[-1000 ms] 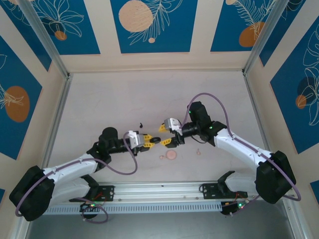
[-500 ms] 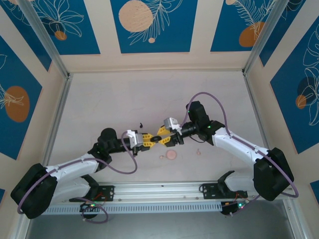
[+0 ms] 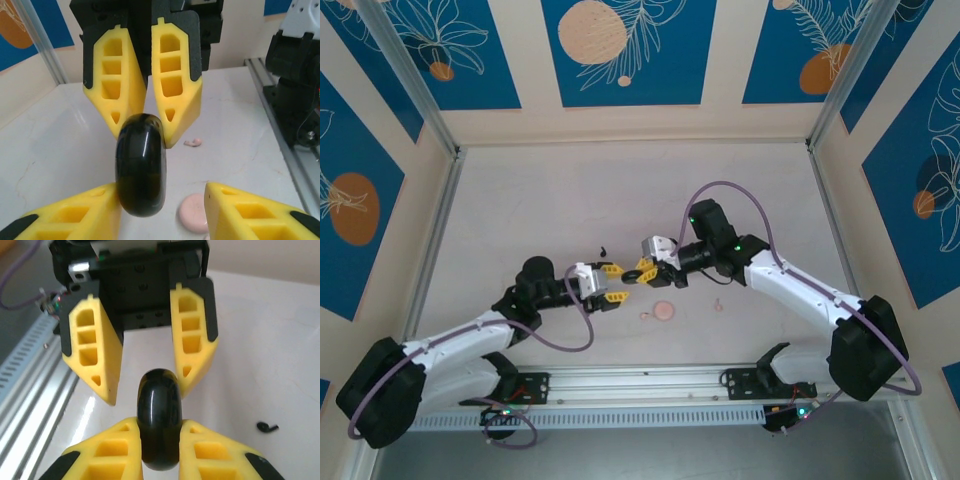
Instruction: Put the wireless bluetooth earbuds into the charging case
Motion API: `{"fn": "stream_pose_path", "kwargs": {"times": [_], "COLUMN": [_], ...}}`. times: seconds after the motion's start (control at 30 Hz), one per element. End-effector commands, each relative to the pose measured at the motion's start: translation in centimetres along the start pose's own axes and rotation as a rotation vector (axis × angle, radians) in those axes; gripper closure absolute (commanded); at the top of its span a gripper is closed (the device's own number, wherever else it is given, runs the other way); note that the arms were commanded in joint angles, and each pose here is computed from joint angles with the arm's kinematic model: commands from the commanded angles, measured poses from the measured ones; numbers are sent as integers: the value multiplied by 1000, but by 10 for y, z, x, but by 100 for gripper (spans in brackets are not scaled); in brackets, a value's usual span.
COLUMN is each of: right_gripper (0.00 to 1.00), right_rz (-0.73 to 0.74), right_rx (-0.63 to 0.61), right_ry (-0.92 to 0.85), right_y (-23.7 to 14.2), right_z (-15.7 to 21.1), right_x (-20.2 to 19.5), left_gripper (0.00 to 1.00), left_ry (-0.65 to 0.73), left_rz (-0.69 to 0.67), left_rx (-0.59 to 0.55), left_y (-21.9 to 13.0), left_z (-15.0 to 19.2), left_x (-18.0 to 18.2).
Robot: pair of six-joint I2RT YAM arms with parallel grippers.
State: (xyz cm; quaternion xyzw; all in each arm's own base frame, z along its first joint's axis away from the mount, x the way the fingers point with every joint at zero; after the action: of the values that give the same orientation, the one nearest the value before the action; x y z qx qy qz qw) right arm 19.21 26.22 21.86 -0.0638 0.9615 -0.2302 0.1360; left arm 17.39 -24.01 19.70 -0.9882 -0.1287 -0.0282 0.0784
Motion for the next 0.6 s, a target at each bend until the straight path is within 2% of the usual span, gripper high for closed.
{"fn": "stream_pose_path", "kwargs": {"times": [0.0,0.17,0.57], "right_gripper": [84,84,84], "right_rz": [-12,-36,-92], "right_rx": [174,200,129], "right_ry": [-28,-65,-78], "right_y": [2,11,24], "right_z": [14,9,-4], "right_x": [3,4,8], "left_gripper": [54,54,56], "left_ry": [63,65,35], "left_rz": [-29,-24,7], "left_rx": [99,166,153], "left_y": [-5,-6,0], "left_z": [5,11,14], "left_x": [3,3,3]}}
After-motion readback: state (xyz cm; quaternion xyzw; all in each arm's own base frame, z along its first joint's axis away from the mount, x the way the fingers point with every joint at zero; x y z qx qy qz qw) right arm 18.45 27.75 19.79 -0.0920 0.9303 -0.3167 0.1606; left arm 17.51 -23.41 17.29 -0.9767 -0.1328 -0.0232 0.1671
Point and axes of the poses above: each hand's point on the last joint's axis, 136 mm out from that joint toward the fingers, its own y axis out along the fingers, its own x axis along the line the jaws close on, z = x × y, the point moved 4 cm from there along -y, back along the fingers, and after that the axes turned 8 degrees about -y, right-handed, at the moved point
